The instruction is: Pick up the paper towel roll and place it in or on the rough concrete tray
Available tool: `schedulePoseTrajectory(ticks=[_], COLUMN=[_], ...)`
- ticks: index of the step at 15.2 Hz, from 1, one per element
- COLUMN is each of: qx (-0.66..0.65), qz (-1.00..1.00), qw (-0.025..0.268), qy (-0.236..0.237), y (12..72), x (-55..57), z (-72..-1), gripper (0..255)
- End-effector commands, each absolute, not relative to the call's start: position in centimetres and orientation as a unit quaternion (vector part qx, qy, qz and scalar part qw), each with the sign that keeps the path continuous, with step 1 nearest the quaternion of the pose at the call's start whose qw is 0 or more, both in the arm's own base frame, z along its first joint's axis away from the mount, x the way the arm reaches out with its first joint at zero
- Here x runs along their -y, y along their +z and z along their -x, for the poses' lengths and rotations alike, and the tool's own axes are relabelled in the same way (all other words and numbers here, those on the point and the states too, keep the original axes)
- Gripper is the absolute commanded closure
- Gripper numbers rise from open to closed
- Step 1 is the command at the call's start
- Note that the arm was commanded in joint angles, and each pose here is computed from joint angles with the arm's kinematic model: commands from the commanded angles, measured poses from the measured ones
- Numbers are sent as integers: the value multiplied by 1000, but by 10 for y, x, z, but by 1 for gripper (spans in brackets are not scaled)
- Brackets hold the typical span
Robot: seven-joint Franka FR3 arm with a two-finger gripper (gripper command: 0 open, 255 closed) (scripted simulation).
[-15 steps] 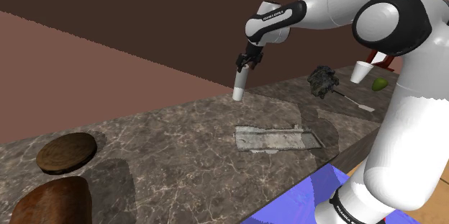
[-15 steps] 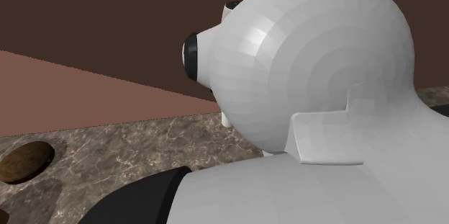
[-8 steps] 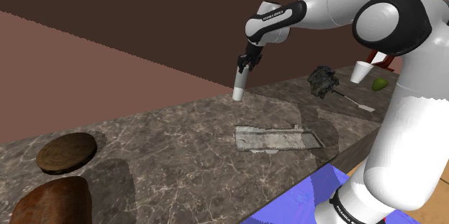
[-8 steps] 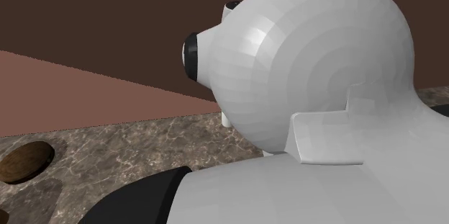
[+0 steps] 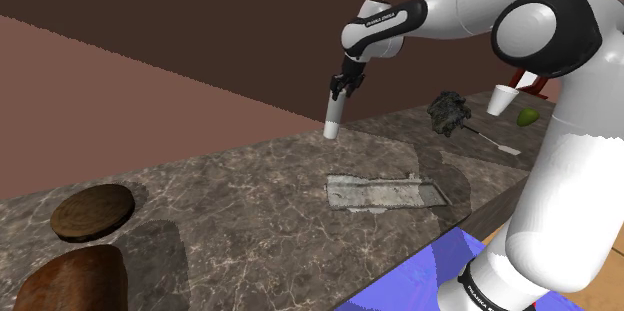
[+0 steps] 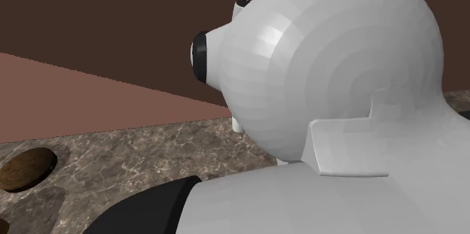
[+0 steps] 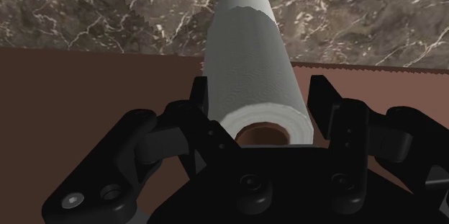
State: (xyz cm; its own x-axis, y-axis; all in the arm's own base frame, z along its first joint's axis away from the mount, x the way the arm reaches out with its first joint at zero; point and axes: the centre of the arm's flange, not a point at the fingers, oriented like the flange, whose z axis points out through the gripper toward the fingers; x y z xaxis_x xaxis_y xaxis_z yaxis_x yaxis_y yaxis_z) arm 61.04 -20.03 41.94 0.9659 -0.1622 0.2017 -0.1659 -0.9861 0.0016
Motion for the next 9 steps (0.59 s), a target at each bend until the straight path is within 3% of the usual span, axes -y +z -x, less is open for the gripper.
schedulePoseTrajectory(ticks=[1,9], qx=[83,83], qz=[-991,-991], qw=[9,9], qy=[101,101], y=[429,471], x=[200,200], z=[-610,-610], gripper=[255,255])
